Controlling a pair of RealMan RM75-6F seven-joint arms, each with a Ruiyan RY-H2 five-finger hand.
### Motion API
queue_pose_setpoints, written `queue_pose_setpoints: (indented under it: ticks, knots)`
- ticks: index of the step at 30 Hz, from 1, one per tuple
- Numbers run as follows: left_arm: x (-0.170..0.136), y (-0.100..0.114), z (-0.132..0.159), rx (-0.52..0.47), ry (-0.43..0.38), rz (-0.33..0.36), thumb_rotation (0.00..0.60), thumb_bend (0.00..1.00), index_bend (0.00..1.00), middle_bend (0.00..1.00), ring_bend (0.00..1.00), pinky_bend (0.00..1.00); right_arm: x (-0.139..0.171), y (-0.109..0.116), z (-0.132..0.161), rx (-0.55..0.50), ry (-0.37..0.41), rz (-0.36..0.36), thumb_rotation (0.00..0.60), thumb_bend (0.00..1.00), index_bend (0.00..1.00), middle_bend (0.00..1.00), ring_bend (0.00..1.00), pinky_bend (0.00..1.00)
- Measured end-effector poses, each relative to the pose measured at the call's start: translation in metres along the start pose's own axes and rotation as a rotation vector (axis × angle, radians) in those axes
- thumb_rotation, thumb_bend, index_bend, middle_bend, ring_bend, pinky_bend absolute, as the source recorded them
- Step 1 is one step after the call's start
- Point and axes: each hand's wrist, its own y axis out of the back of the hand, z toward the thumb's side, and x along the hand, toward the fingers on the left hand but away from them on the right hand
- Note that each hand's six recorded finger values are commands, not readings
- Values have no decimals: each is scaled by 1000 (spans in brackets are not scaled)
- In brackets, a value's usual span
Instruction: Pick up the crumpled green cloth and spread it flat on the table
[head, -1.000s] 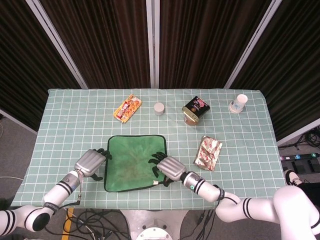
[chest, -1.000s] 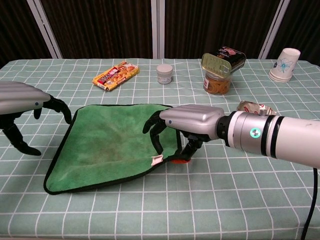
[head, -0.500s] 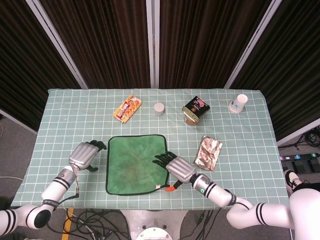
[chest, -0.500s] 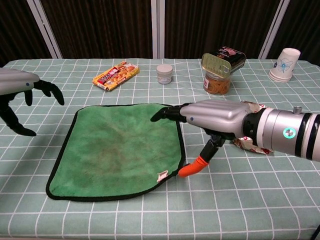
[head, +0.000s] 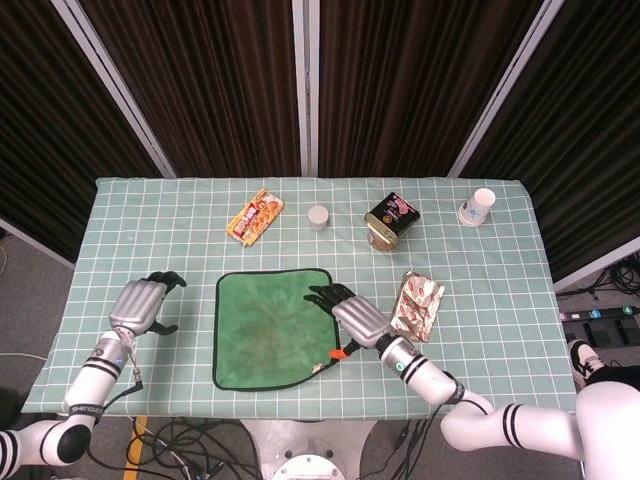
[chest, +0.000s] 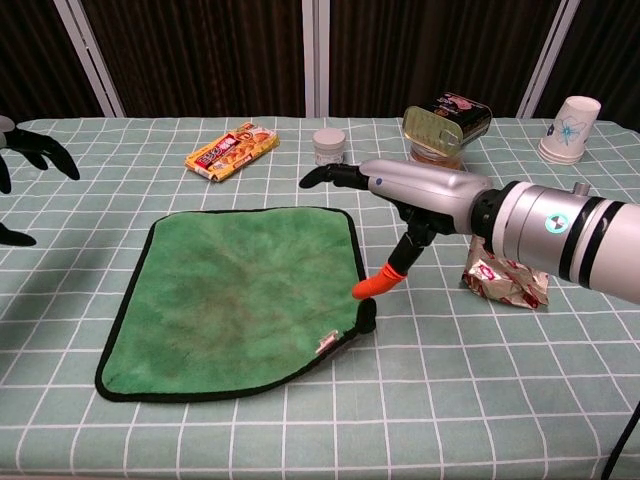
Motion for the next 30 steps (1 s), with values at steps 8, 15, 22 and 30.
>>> queue_pose_setpoints:
  ticks: [8,15,22,30]
  knots:
    - [-3,-1,-2,-20,8,-2,600,0,251,224,185,346,-17,-23,4,59,-2,35,553,0,84,0,0,0]
    - [-5,-2,-4,-31,13,-2,600,0,251,224,185,346,0,-48,-1,106,-7,87,552,0,84,0,0,0]
    - [-5,-1,-3,-37,15,8,600,0,251,224,185,346,14,-60,-2,159,9,98,552,0,85,0,0,0]
    - [-9,7,-12,-58,44,50,600,0,251,224,185,346,22,-22,-11,148,-17,-33,591,0,85,0,0,0]
